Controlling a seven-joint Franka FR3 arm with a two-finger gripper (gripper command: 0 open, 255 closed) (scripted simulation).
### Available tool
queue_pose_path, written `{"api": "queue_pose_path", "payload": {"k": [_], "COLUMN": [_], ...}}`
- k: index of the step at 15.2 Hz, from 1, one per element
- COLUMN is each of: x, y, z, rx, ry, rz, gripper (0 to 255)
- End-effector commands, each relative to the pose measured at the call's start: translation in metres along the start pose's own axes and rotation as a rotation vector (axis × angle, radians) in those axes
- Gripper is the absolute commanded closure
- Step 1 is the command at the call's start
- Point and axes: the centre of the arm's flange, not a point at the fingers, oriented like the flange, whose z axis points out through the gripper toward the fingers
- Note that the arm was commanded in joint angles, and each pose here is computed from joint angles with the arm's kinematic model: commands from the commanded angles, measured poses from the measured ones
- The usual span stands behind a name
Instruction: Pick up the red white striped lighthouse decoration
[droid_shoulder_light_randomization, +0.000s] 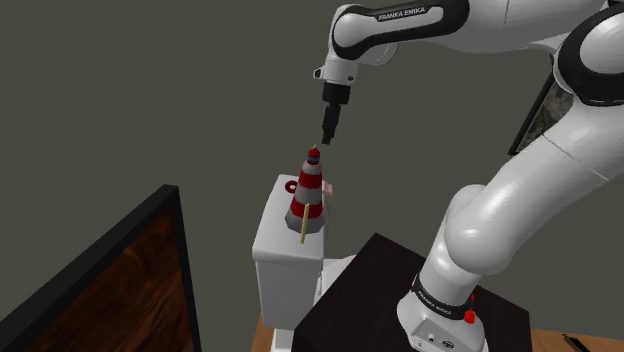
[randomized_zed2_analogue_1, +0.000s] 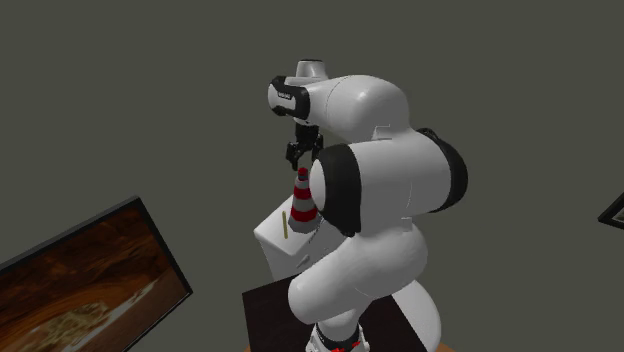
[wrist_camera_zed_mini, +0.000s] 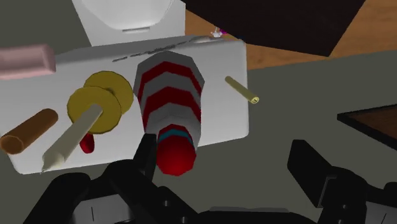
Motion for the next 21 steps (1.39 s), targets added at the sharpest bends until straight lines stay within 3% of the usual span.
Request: {"api": "queue_pose_path", "payload": {"k": [1,4,13,14,21], "x": [0.019,0.047,0.048,0.048,0.048], "y": [0.015,0.034,0.038,0.038,0.038], "z": [0.014,0.035,0.074,0.073,0.073], "rx": [0.003,0.007,0.007,0.007,0.007], "ry": [-0.026,-0.06,-0.06,-0.06,-0.06], "rz": [-0.085,-0.194,-0.194,-0.194,-0.194], "gripper": [0,0,0,255,255]}}
